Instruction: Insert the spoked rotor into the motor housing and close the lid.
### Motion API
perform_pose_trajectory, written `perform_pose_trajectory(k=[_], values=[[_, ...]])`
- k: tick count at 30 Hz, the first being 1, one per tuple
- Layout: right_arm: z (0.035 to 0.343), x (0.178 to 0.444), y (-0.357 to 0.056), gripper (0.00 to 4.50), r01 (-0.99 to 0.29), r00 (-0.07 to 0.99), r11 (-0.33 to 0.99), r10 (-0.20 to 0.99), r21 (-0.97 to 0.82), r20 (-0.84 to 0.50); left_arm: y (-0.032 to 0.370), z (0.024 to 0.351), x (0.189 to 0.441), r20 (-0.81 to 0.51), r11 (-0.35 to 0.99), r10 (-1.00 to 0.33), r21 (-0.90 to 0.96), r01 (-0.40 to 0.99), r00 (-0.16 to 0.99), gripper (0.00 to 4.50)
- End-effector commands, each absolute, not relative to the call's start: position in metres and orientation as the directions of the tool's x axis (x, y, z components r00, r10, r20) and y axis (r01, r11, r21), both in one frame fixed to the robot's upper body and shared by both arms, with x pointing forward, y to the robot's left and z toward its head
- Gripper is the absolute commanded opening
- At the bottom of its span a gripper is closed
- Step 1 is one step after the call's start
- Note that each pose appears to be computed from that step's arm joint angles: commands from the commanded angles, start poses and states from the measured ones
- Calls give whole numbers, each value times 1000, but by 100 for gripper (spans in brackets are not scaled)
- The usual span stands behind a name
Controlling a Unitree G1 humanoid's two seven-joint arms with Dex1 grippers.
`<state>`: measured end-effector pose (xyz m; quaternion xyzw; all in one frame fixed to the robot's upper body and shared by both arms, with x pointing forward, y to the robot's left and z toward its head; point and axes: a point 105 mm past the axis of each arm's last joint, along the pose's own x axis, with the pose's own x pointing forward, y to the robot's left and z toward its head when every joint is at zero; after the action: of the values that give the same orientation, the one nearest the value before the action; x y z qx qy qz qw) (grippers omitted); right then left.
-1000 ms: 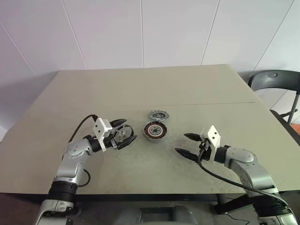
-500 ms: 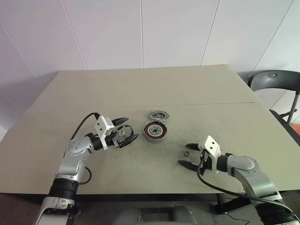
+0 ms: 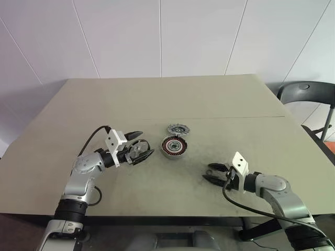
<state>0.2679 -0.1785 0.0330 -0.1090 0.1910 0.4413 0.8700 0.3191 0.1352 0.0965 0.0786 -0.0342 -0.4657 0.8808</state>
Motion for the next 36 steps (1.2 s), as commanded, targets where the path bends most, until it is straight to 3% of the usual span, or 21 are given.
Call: perform_pose_trajectory(k=[1,3,4,6,12,16,24,36], values=[[29,267,-187,142,-800,543,599,705,-26,-456,135,108,321,8,548,-829,209,810,559,450],[29,267,-187,76,-800,544,599,704,-30,-457,135,107,321,7,548,-829,208,810,559,450],[30,267,-187,67,-800,546,599,702,-35,-457,136,107,321,7,549,-829,208,810,560,450],[35,272,-184,68,-791,567,610,702,-48,-431,136,106,321,6,549,-828,207,809,561,450],[94,317,-154,68,-694,718,718,682,-62,-143,140,104,322,0,554,-824,207,806,567,450],[122,330,-121,68,-715,699,697,713,-60,-41,142,102,322,-2,558,-821,209,803,571,450],[92,351,-70,68,-739,669,656,692,-150,-271,146,102,323,0,572,-811,211,792,585,450],[86,358,-60,68,-758,642,638,697,-134,-319,142,103,318,11,579,-807,209,788,591,450]])
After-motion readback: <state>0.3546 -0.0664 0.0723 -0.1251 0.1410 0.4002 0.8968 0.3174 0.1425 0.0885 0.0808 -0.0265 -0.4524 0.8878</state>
